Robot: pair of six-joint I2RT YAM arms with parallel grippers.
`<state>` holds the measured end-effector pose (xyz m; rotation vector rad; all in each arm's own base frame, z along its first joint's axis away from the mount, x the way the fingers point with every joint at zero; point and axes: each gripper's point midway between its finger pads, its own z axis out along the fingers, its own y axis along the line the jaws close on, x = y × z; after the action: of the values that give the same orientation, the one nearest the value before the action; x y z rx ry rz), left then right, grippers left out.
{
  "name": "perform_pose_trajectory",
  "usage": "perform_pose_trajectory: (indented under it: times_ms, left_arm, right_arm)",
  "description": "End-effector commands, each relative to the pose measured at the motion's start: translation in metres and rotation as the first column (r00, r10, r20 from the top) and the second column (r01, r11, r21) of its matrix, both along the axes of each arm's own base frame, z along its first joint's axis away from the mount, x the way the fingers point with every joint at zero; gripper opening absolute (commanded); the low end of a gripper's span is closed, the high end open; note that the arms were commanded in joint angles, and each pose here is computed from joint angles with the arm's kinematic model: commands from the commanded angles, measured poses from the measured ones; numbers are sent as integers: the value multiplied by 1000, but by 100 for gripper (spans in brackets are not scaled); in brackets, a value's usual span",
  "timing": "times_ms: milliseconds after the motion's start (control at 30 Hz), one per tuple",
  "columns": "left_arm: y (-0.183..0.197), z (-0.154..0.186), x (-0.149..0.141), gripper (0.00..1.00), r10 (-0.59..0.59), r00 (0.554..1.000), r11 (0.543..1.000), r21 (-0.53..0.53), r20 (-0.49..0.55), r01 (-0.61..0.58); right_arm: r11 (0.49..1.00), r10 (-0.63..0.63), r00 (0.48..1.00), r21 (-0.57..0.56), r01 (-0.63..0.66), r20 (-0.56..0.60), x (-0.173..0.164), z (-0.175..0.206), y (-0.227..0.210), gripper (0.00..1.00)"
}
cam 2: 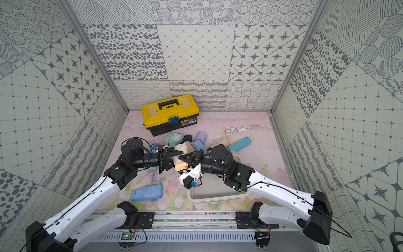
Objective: Put the umbrella into the storage box
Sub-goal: Pick up the umbrella from the center of the board.
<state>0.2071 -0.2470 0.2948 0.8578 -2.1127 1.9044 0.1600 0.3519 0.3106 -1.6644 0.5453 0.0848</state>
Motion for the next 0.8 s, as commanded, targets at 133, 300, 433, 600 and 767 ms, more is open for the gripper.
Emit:
perform_pose_trajectory:
  times_ms: [133, 300, 433, 600, 767]
  left_arm:
    - [-4, 28, -10, 67, -77, 991, 996, -42, 111, 82]
    - [8, 8, -5, 87, 19, 992, 1000, 20, 127, -22]
    - [31, -12, 4, 88, 178, 966, 976, 90, 188, -197]
    - [58, -24, 8, 87, 188, 907, 909, 284, 377, -306]
    - [72, -44, -1, 80, -17, 876, 815, 514, 483, -268]
  right_arm:
    - [998, 13, 1000, 61, -13, 4, -6, 22, 3, 26]
    - [991, -75, 987, 98, 90, -143, 3, 17, -7, 27]
    - [966, -152, 929, 149, 212, -337, 8, 12, -24, 23]
    - [911, -196, 776, 181, 370, -599, 11, 17, -45, 17]
    - [764, -308, 438, 55, 643, -845, 31, 13, -78, 0]
